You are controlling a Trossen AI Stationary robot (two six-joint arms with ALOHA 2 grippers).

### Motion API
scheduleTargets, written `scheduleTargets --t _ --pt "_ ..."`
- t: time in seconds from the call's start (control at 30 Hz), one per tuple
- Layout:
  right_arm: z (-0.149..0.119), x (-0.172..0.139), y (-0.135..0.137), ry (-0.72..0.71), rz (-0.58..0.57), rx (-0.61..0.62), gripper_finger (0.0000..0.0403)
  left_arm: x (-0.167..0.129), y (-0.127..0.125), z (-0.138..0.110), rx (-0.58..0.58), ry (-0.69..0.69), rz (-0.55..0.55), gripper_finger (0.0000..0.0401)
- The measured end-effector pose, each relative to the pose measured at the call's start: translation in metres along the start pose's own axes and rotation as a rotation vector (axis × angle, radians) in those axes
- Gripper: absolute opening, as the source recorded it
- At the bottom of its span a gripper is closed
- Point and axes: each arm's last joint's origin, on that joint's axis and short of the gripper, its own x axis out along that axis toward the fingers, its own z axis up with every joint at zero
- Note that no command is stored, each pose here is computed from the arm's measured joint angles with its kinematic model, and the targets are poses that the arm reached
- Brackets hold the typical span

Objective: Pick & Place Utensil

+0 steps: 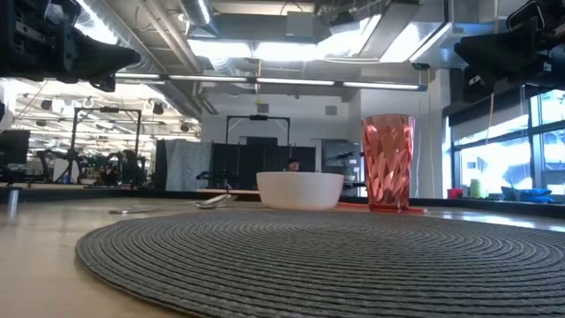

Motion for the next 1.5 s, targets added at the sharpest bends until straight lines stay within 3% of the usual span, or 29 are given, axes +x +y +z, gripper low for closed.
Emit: scheduleTargets --t 0.93,1.2,1.37,1.5 --pt "-0.0001 0.0000 0.0000 0.000 0.000 0.000 0.0051 0.0000 0.0000 0.0000 0.005 0.000 0.001 0.0006" --pt "0.0000 0.0000 0.0000 0.000 0.000 0.000 0.0051 -0.0001 0.0011 0.0035 0.277 -0.029 0.034 0.0007" --pt "-0.0001 0.0000 0.0000 0.000 0.000 0.000 0.0051 -0.0001 -0.0011 0.0033 0.372 -0.046 -0.041 0.0007" --pt "0.0001 0.0000 0.0000 0.000 0.000 0.000 0.0051 -0.0002 -0.0020 0.0050 0.380 -0.071 -0.069 0.0008"
